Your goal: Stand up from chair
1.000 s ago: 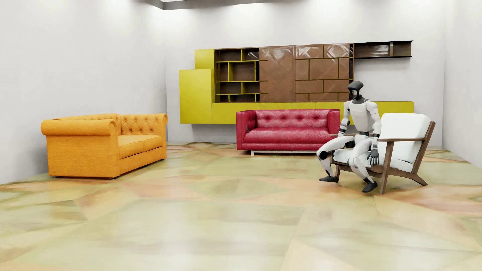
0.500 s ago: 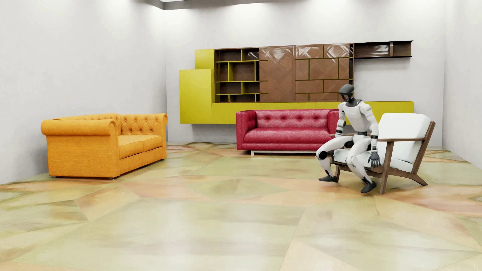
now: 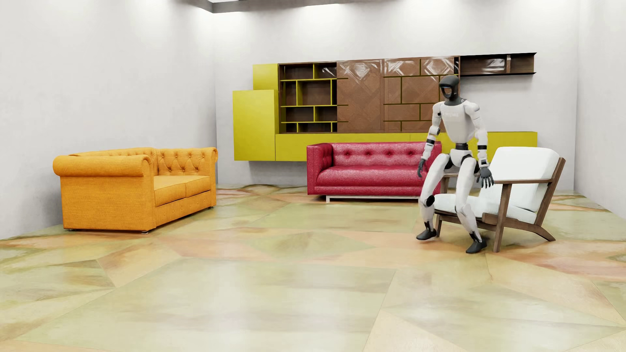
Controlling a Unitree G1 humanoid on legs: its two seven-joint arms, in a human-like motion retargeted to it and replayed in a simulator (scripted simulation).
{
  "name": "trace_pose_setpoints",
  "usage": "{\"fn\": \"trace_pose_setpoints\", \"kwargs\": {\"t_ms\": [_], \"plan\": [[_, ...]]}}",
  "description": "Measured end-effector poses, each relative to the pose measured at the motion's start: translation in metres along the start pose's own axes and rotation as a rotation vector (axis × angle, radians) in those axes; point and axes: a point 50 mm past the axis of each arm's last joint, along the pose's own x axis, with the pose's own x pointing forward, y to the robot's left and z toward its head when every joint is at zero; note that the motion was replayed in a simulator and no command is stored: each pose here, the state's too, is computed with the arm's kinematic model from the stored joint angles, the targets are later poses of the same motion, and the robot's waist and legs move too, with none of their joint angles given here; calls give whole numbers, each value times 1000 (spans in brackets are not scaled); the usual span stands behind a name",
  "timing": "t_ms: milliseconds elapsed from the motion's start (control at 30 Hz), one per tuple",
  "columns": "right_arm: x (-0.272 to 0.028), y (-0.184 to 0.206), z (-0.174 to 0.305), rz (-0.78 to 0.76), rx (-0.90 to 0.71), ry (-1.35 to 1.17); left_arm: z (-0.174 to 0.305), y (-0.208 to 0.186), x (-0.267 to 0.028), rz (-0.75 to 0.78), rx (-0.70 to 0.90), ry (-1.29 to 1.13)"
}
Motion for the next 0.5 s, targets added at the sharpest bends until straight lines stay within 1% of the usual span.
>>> {"fn": "trace_pose_setpoints", "kwargs": {"t_ms": [33, 67, 100, 200, 267, 333, 433, 500], "plan": [[-6, 5, -13, 15, 17, 41, 4, -7, -2, -32, 53, -15], [-12, 16, -24, 38, 36, 79, 10, -8, -2, -32, 30, -35], [-16, 21, -32, 44, 2, 99, 31, -10, -4, -46, -5, -140], [-36, 51, -60, 146, 41, 206, 75, -3, -9, -65, 5, -347], [-51, 69, -77, 213, 66, 276, 107, -1, -17, -39, 37, -477], [-63, 84, -88, 252, 83, 325, 141, 9, -25, -7, 20, -599], [-72, 91, -97, 240, 160, 388, 161, 12, -33, 22, 20, -671], [-72, 88, -98, 215, 177, 373, 151, 4, -32, 8, 15, -641]]}}
